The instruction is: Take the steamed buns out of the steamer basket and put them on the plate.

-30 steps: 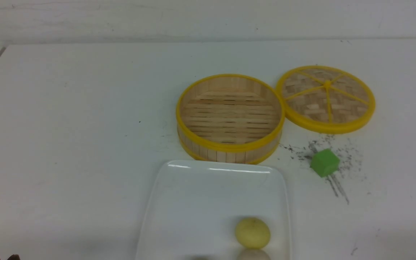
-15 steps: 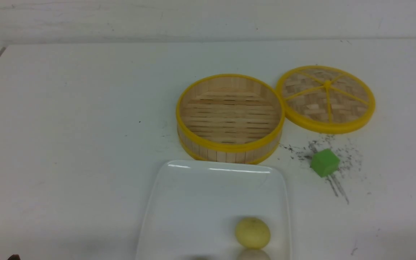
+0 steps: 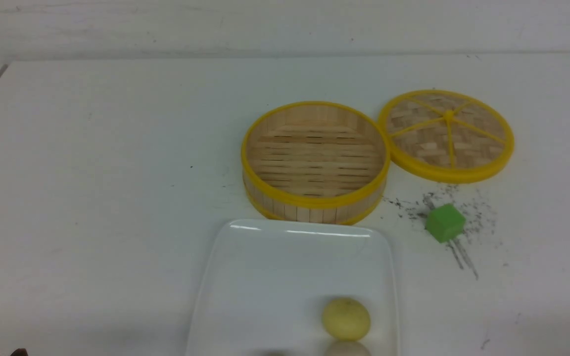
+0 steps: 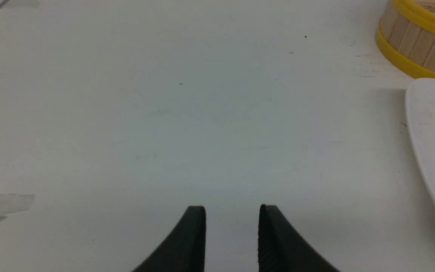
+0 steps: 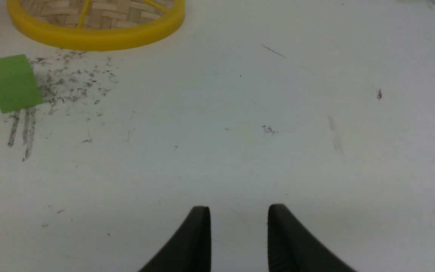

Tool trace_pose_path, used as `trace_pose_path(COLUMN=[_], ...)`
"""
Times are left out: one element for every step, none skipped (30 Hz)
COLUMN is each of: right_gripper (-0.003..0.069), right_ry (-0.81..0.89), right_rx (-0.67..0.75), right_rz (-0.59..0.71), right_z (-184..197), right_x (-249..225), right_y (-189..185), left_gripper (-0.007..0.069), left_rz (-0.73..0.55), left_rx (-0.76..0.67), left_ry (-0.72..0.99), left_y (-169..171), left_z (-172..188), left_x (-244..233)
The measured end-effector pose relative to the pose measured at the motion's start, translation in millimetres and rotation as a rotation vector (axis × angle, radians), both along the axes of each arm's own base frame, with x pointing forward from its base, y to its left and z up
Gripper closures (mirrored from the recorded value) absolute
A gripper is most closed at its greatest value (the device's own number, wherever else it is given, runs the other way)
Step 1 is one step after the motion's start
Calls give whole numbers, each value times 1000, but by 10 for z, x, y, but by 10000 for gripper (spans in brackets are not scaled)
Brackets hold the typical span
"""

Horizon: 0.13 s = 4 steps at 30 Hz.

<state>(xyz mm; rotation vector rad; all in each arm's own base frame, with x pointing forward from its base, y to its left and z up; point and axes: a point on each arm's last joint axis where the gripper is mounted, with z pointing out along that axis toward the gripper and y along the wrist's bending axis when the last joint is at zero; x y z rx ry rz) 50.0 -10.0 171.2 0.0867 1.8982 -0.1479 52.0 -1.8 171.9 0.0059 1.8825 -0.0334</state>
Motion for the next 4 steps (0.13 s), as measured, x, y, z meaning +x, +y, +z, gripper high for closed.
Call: trace_pose_path(right_gripper=[419, 419, 419, 419], right_ry=[0, 0, 0, 0], right_rx=[0, 0, 0, 0], right_rz=[0, 0, 0, 0], right_z=[0, 0, 0, 0], right_x=[0, 0, 0, 0], right_y=[0, 0, 0, 0], left_gripper=[389, 389, 389, 389], left_rz=[0, 0, 0, 0], left_rx=[0, 0, 0, 0], left_ry=[0, 0, 0, 0], left_y=[0, 0, 0, 0], left_z=[0, 0, 0, 0], left_x=[0, 0, 0, 0])
